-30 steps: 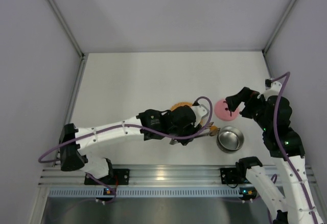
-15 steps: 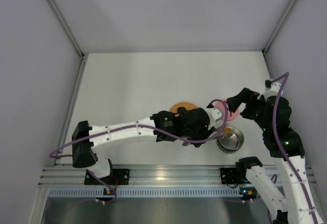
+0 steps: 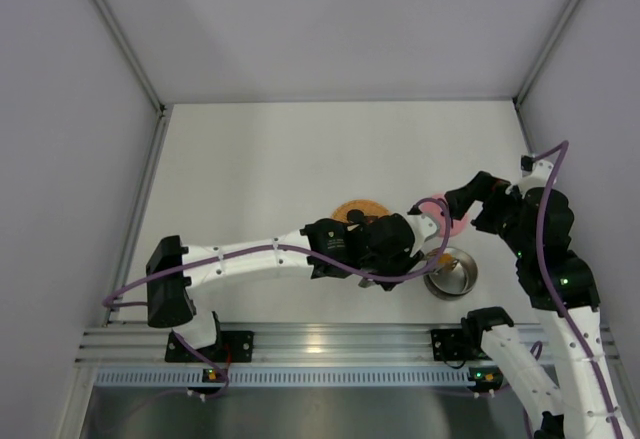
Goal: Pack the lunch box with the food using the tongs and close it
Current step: Place the fake food in the packing box.
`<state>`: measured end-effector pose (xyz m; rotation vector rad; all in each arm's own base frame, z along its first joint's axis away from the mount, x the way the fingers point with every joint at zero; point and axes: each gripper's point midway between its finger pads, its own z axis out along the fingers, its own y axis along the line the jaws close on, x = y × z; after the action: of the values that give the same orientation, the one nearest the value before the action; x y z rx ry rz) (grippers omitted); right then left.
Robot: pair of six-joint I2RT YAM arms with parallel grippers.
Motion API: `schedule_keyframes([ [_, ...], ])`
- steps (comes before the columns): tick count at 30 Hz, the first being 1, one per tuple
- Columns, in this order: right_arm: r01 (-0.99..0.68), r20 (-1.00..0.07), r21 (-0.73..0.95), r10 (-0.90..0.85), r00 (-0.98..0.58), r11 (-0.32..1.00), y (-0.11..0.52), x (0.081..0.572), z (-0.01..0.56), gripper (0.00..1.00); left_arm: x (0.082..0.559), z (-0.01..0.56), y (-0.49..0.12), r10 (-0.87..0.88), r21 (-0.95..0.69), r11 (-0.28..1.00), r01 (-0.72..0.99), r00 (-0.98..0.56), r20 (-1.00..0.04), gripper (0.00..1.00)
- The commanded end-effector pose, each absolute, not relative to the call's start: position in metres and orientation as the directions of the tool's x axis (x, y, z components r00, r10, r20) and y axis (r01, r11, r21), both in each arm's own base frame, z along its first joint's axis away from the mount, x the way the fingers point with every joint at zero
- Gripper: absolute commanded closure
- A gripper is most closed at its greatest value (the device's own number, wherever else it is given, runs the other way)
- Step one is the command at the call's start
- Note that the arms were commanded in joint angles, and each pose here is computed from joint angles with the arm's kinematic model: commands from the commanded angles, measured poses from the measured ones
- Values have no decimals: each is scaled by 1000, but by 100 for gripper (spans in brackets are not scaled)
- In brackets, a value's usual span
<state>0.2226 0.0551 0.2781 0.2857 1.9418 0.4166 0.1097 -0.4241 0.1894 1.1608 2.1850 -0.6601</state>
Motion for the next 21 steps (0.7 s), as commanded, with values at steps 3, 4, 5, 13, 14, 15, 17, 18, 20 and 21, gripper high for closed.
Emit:
schedule_keyframes([
  [3, 19, -850, 403, 382, -362, 915, 49, 223, 293, 0, 110, 212, -440, 523, -178, 465, 867, -432, -735, 62],
  [4, 19, -851, 401, 380, -363, 916, 49, 223, 292, 1, 110, 213, -440, 522, -177, 464, 868, -430, -736, 61],
  [5, 19, -852, 401, 381, -360, 916, 48, 224, 293, 0, 110, 213, -440, 522, -177, 465, 867, -430, -737, 60],
  [13, 19, -851, 401, 380, -363, 916, 49, 225, 292, 1, 111, 215, -438, 521, -170, 466, 868, -425, -741, 50],
  [14, 21, -850, 400, 380, -365, 916, 49, 225, 291, 1, 111, 214, -438, 523, -167, 467, 868, -424, -739, 50],
  [15, 22, -849, 403, 383, -365, 915, 49, 225, 291, 1, 111, 215, -437, 522, -167, 468, 868, -424, -740, 50],
  [17, 22, -848, 402, 381, -368, 915, 49, 225, 289, 1, 111, 216, -437, 519, -166, 469, 868, -423, -743, 49],
  [18, 22, -848, 402, 381, -368, 915, 49, 225, 289, 1, 112, 217, -436, 518, -165, 470, 867, -422, -744, 49],
  [20, 23, -847, 402, 382, -370, 915, 49, 225, 288, 1, 111, 217, -434, 516, -164, 471, 867, -422, -745, 49],
  [21, 23, -847, 403, 382, -370, 915, 49, 225, 288, 0, 112, 217, -433, 513, -162, 476, 864, -423, -747, 49],
])
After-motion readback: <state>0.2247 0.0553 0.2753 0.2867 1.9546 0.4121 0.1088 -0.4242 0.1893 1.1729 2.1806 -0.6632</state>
